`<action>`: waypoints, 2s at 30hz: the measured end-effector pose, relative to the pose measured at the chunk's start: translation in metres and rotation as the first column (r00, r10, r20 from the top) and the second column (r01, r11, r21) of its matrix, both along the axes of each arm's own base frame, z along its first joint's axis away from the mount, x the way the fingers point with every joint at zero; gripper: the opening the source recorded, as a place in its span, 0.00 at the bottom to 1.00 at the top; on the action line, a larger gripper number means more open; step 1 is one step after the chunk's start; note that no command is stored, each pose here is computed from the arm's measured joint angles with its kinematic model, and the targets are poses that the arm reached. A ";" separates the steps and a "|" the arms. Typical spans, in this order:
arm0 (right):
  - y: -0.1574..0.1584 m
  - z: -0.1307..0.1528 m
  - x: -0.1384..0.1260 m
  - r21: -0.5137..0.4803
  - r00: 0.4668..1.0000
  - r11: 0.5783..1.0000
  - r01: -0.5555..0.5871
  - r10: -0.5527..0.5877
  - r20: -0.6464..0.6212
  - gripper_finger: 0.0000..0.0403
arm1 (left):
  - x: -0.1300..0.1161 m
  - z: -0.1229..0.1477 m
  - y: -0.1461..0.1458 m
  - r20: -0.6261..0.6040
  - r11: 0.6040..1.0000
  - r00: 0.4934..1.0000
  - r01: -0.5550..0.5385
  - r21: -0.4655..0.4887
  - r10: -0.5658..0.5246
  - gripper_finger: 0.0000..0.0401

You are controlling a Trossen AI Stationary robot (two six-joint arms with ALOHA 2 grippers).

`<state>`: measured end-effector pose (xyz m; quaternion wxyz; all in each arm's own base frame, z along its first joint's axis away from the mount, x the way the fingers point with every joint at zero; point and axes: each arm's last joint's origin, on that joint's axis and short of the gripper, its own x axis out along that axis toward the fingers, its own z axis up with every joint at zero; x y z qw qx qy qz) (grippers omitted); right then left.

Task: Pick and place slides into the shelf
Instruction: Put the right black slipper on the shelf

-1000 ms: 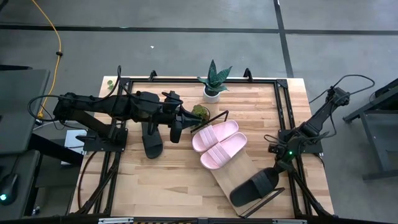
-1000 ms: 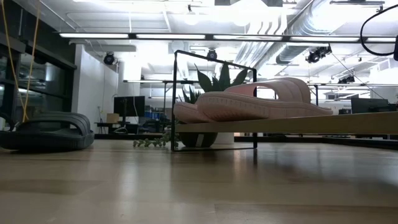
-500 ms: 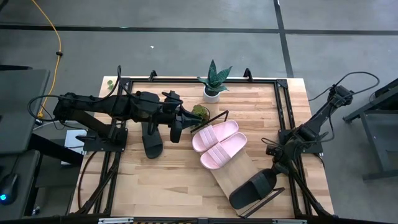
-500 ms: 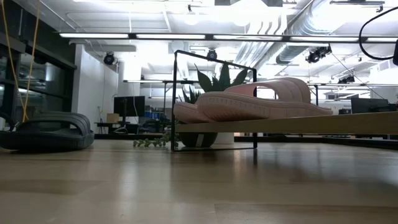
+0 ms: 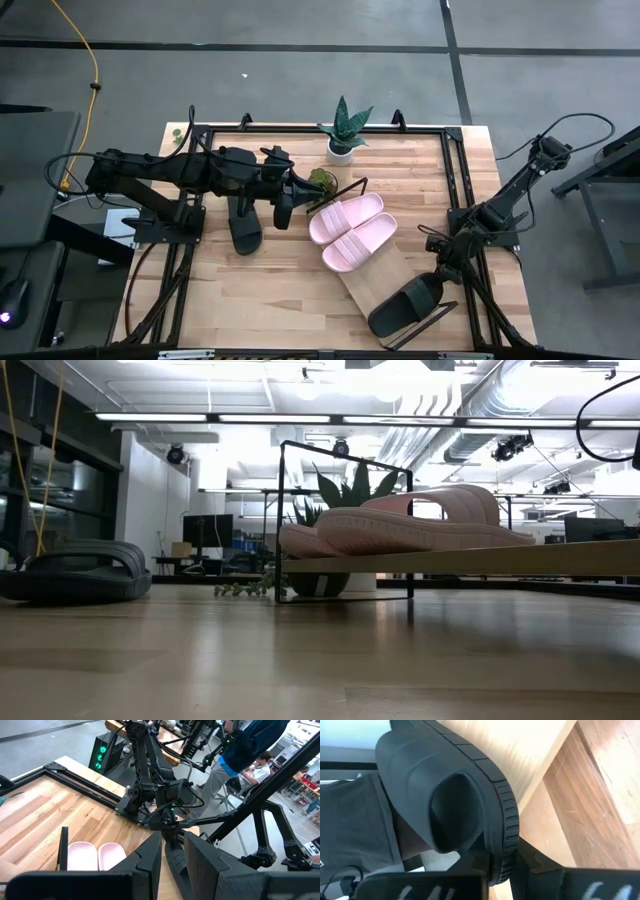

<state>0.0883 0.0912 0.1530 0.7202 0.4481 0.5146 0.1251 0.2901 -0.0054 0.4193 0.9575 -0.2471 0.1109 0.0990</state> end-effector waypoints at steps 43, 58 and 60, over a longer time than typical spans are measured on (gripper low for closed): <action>-0.008 0.000 0.008 0.004 0.989 0.990 -0.139 0.138 0.053 0.03 | 0.000 0.000 0.000 0.003 1.000 1.000 -0.006 -0.022 0.006 0.18; -0.008 0.000 0.008 0.013 0.992 0.992 -0.123 0.122 0.037 0.15 | 0.000 0.000 0.000 0.003 1.000 1.000 -0.006 -0.022 0.006 0.18; -0.008 -0.001 0.008 0.013 0.993 0.993 -0.118 0.118 0.025 0.19 | 0.000 0.000 0.000 0.003 1.000 1.000 -0.006 -0.022 0.006 0.18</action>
